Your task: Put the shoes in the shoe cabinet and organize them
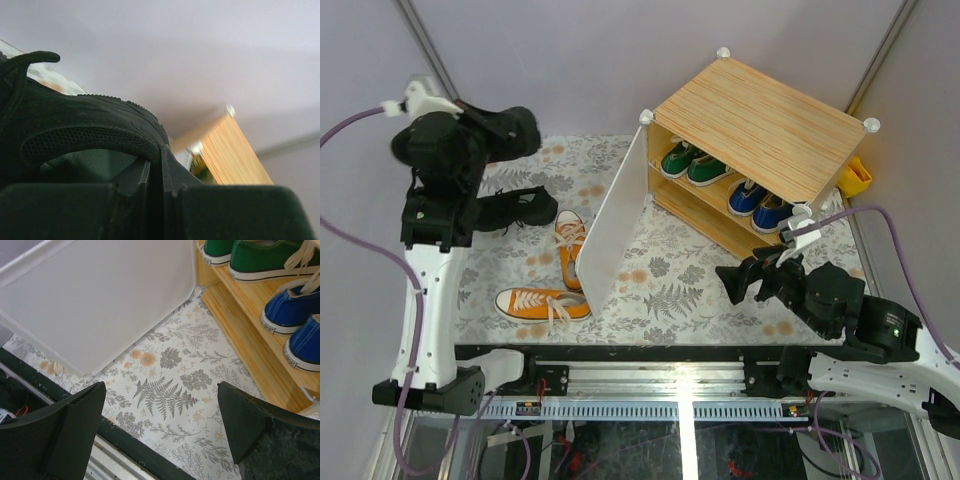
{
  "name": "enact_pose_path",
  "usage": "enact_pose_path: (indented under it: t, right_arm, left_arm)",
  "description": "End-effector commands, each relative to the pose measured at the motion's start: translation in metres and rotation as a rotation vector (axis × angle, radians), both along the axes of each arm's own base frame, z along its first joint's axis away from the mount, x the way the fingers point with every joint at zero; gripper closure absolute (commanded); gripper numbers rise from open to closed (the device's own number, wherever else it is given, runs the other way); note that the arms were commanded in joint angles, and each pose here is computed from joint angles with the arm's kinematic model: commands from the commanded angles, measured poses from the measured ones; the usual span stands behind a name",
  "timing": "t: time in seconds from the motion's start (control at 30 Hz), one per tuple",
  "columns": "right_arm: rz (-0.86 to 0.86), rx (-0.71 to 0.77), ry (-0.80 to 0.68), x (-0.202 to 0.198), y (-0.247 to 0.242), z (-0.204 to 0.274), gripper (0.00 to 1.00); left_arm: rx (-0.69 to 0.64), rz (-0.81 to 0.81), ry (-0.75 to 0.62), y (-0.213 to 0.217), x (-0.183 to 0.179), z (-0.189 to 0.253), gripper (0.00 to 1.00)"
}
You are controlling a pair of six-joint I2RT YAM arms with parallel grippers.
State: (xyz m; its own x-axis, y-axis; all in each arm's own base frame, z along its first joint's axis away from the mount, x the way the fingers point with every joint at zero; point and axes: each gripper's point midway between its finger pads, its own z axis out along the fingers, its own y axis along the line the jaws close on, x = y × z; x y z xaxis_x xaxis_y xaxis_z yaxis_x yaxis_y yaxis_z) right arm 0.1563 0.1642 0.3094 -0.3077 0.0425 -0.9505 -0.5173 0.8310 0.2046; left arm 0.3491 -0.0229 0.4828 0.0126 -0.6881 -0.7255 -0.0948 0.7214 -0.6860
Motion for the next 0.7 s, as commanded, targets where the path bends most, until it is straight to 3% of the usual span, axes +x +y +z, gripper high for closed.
enact_pose_path:
  t: [0.0, 0.17, 0.43, 0.53, 0.67]
  right_arm:
    - [-0.108, 0.082, -0.082, 0.009, -0.025, 0.042, 0.01]
    - [-0.173, 0.08, -0.13, 0.01, -0.052, 0.068, 0.01]
    - [-0.222, 0.11, -0.149, 0.007, -0.075, 0.081, 0.01]
    - [-0.252, 0.101, -0.154, 0.007, -0.084, 0.084, 0.01]
    - [-0.293, 0.106, -0.173, 0.008, -0.098, 0.094, 0.01]
  left_arm:
    - [0.082, -0.37, -0.165, -0.092, -0.003, 0.04, 1.0]
    - [0.183, -0.653, -0.218, -0.195, -0.028, 0.052, 1.0]
    - [0.344, -0.836, -0.328, -0.284, -0.087, 0.067, 1.0]
    - [0.417, -0.974, -0.335, -0.319, -0.117, 0.045, 1.0]
    - [0.482, -1.165, -0.252, -0.357, -0.157, -0.023, 1.0]
